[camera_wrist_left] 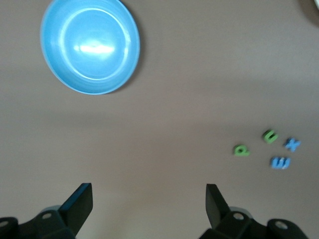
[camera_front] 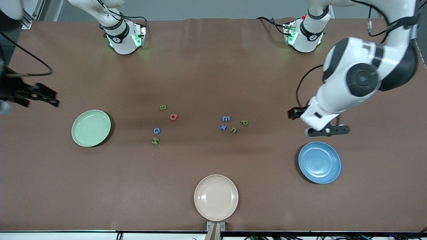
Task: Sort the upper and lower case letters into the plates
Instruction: 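Move the left gripper toward the green p while the right gripper reaches the letters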
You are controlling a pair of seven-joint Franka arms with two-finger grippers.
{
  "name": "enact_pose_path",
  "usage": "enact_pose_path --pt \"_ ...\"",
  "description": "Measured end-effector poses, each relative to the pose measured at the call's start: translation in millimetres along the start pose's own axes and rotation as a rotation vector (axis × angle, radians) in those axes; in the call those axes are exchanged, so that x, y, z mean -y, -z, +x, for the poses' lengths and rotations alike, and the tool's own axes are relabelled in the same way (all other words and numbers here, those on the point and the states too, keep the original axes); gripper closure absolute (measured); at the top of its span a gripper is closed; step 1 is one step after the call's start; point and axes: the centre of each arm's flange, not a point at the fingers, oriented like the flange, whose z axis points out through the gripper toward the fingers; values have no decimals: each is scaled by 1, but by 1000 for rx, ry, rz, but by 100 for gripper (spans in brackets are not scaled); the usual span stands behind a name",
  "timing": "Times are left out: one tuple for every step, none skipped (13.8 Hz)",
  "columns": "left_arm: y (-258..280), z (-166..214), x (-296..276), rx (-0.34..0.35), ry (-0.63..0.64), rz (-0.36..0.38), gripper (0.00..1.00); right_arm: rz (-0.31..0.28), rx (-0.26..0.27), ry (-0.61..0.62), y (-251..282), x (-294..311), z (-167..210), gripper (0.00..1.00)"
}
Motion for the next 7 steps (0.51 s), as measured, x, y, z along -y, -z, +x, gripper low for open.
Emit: enact_pose_path --pt "-16 -4 -16 -7 25 -4 0 -1 25 31 -22 25 8 0" --pt "-33 -8 -29 -14 50 -8 0 -2 37 57 -45 44 16 0" --pt "-50 -11 -40 -22 79 -14 0 -2 40 74 -70 59 23 0" --pt "-66 -14 -48 -30 106 -22 0 -2 36 83 -98 70 27 0" --pt "-85 -19 -58 -33 132 -27 0 -1 26 91 -128 79 29 0" --pt "-102 -24 -69 -32 157 -29 0 0 14 95 -158 85 28 0" --pt "-119 -31 -83 -27 184 -29 0 1 12 99 -188 90 25 0"
